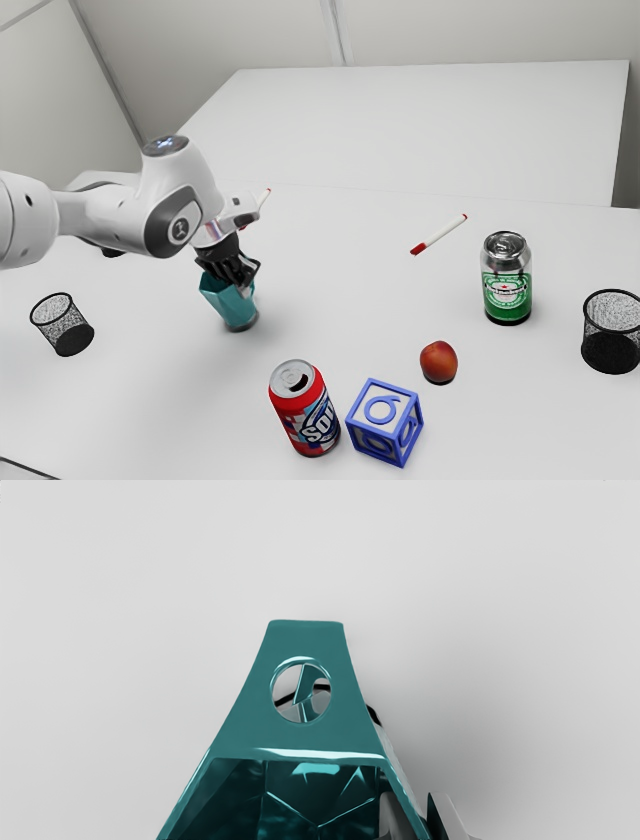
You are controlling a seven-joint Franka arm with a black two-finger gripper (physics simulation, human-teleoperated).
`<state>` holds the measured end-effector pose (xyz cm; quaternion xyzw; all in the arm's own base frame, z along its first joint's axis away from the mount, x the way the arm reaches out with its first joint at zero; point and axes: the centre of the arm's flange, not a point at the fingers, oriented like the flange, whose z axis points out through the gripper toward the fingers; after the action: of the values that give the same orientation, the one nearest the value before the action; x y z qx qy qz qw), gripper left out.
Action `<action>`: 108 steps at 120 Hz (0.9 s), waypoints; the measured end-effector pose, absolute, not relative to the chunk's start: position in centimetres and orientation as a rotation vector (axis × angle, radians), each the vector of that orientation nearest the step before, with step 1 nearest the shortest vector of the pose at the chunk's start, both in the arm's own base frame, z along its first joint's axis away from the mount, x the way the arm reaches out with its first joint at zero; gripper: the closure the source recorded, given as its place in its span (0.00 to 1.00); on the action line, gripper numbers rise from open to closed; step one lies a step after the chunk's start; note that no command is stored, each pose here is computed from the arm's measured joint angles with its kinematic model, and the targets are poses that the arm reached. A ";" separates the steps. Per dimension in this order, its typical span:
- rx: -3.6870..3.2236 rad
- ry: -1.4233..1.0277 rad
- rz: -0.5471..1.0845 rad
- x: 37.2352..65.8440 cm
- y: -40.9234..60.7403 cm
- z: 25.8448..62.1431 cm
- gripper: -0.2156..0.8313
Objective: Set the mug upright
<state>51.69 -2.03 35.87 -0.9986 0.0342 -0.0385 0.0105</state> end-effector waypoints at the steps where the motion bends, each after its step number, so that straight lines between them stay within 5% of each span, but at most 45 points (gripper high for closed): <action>1: -3.116 0.105 -0.120 51.7 -2.0 35.8 0.95; 36: -3.116 0.045 -0.109 51.8 -1.8 35.2 0.94; 74: -3.120 0.012 -0.204 52.2 -1.9 38.5 0.46; 108: -3.124 0.082 -0.280 54.2 -5.1 47.6 0.29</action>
<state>54.20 -5.13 47.60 -0.9957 0.0262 -0.0893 0.0020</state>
